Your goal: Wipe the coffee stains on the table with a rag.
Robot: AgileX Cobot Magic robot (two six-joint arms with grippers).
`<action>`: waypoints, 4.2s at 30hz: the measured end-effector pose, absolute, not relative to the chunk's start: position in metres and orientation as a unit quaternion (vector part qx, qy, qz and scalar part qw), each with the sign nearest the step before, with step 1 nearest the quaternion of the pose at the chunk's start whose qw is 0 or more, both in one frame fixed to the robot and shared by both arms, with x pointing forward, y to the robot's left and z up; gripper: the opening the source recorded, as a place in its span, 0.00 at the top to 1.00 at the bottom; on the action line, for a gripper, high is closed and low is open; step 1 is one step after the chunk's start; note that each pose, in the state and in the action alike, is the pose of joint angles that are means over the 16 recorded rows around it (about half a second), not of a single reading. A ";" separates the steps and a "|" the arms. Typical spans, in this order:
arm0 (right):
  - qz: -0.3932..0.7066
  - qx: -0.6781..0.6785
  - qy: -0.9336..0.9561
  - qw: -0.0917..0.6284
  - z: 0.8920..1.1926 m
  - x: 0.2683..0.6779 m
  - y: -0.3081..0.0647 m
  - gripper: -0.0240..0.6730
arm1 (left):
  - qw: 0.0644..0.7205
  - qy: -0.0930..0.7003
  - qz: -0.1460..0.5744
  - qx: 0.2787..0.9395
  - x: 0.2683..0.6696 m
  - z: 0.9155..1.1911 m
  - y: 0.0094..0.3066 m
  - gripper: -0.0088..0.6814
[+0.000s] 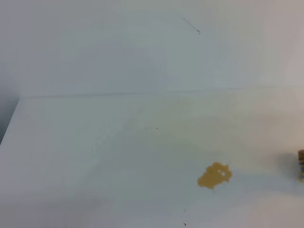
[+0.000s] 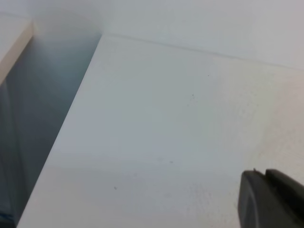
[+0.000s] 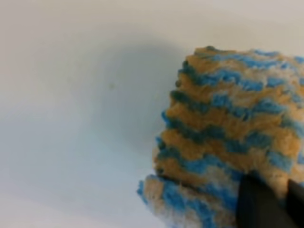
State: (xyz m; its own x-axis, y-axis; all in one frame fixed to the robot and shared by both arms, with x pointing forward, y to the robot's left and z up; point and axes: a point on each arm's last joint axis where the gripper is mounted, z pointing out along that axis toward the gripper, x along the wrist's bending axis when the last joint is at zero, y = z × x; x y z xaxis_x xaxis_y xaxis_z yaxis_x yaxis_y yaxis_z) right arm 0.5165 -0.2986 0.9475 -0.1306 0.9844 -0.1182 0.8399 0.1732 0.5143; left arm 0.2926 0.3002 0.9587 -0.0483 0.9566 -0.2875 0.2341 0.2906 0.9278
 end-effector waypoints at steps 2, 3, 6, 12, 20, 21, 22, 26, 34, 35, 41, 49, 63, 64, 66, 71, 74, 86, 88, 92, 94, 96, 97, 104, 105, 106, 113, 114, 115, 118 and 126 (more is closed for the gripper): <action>0.165 0.629 0.728 0.217 0.940 0.513 -0.301 0.97 | 0.501 0.628 0.360 0.474 0.293 0.959 0.300 0.99; 0.166 0.632 0.726 0.216 0.936 0.512 -0.301 0.97 | 0.501 0.628 0.360 0.474 0.293 0.959 0.300 0.99; 0.169 0.636 0.724 0.208 0.924 0.509 -0.299 0.97 | 0.501 0.628 0.360 0.474 0.293 0.959 0.300 0.99; 0.180 0.629 0.732 0.189 0.902 0.510 -0.280 0.97 | 0.501 0.628 0.361 0.474 0.293 0.959 0.300 0.99; 0.194 0.596 0.764 0.154 0.878 0.520 -0.229 0.97 | 0.501 0.627 0.361 0.475 0.293 0.959 0.300 0.99; 0.195 0.589 0.770 0.150 0.876 0.522 -0.221 0.97 | 0.501 0.627 0.361 0.475 0.293 0.959 0.300 0.99; 0.196 0.582 0.775 0.146 0.874 0.523 -0.213 0.97 | 0.501 0.627 0.361 0.475 0.293 0.959 0.300 0.99; 0.197 0.556 0.796 0.132 0.873 0.529 -0.181 0.97 | 0.501 0.627 0.361 0.475 0.293 0.959 0.300 0.99; 0.193 0.515 0.827 0.118 0.890 0.536 -0.131 0.97 | 0.501 0.628 0.361 0.475 0.293 0.959 0.300 0.99; 0.193 0.511 0.830 0.117 0.892 0.535 -0.127 0.97 | 0.501 0.628 0.361 0.474 0.293 0.959 0.300 0.99; 0.189 0.488 0.846 0.105 0.900 0.527 -0.104 0.97 | 0.501 0.628 0.361 0.474 0.293 0.959 0.300 0.99; 0.165 0.458 0.868 0.095 0.897 0.507 -0.089 0.97 | 0.501 0.628 0.360 0.474 0.293 0.959 0.300 0.99; 0.129 0.529 0.829 0.127 0.895 0.506 -0.167 0.97 | 0.501 0.628 0.361 0.474 0.293 0.959 0.300 0.99; 0.130 0.537 0.824 0.131 0.897 0.507 -0.174 0.97 | 0.501 0.628 0.361 0.474 0.293 0.959 0.300 0.99; 0.133 0.550 0.813 0.138 0.901 0.507 -0.185 0.97 | 0.501 0.628 0.361 0.474 0.293 0.959 0.300 0.99; 0.138 0.570 0.797 0.145 0.911 0.507 -0.201 0.97 | 0.501 0.628 0.361 0.474 0.293 0.959 0.300 0.99; 0.141 0.570 0.797 0.143 0.913 0.503 -0.200 0.97 | 0.501 0.628 0.361 0.474 0.293 0.959 0.300 0.99; 0.189 0.506 0.834 0.110 0.916 0.474 -0.142 0.97 | 0.501 0.628 0.361 0.474 0.293 0.959 0.300 0.99; 0.209 0.493 0.837 0.111 0.921 0.474 -0.130 0.97 | 0.501 0.628 0.361 0.474 0.293 0.959 0.300 0.99; 0.254 0.464 0.840 0.121 0.939 0.479 -0.105 0.97 | 0.501 0.628 0.360 0.474 0.293 0.959 0.300 0.99; 0.276 0.452 0.838 0.130 0.950 0.485 -0.095 0.97 | 0.501 0.628 0.360 0.474 0.293 0.959 0.300 0.99; 0.295 0.443 0.835 0.140 0.961 0.492 -0.088 0.97 | 0.501 0.628 0.360 0.474 0.293 0.959 0.300 0.99; 0.302 0.440 0.833 0.145 0.966 0.497 -0.085 0.97 | 0.501 0.628 0.360 0.474 0.293 0.959 0.300 0.99; 0.314 0.438 0.825 0.172 0.980 0.525 -0.080 0.97 | 0.501 0.628 0.361 0.474 0.293 0.959 0.300 0.99; 0.311 0.441 0.824 0.173 0.979 0.529 -0.080 0.97 | 0.501 0.628 0.361 0.474 0.293 0.959 0.300 0.99; 0.307 0.445 0.823 0.172 0.976 0.531 -0.081 0.96 | 0.501 0.628 0.361 0.474 0.293 0.959 0.300 0.99; 0.280 0.481 0.816 0.155 0.949 0.543 -0.083 0.81 | 0.501 0.627 0.361 0.475 0.293 0.959 0.300 0.99; 0.277 0.485 0.815 0.152 0.946 0.544 -0.083 0.77 | 0.501 0.627 0.361 0.475 0.293 0.959 0.300 0.99; 0.275 0.490 0.814 0.150 0.944 0.545 -0.083 0.72 | 0.501 0.627 0.361 0.475 0.293 0.959 0.300 0.99; 0.270 0.500 0.810 0.146 0.942 0.548 -0.081 0.58 | 0.501 0.627 0.361 0.475 0.293 0.959 0.300 0.99; 0.280 0.487 0.805 0.194 0.997 0.559 -0.081 0.29 | 0.501 0.627 0.361 0.475 0.293 0.959 0.300 0.99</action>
State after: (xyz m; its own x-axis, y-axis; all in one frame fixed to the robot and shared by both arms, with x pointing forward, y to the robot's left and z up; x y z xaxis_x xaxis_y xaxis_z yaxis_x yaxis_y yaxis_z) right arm 0.5585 -0.0811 0.9968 -0.4515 0.8914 -0.0390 0.6745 0.3696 0.6390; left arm 0.2926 0.3002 0.9587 -0.0478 0.9572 -0.2855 0.2342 0.2887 0.9283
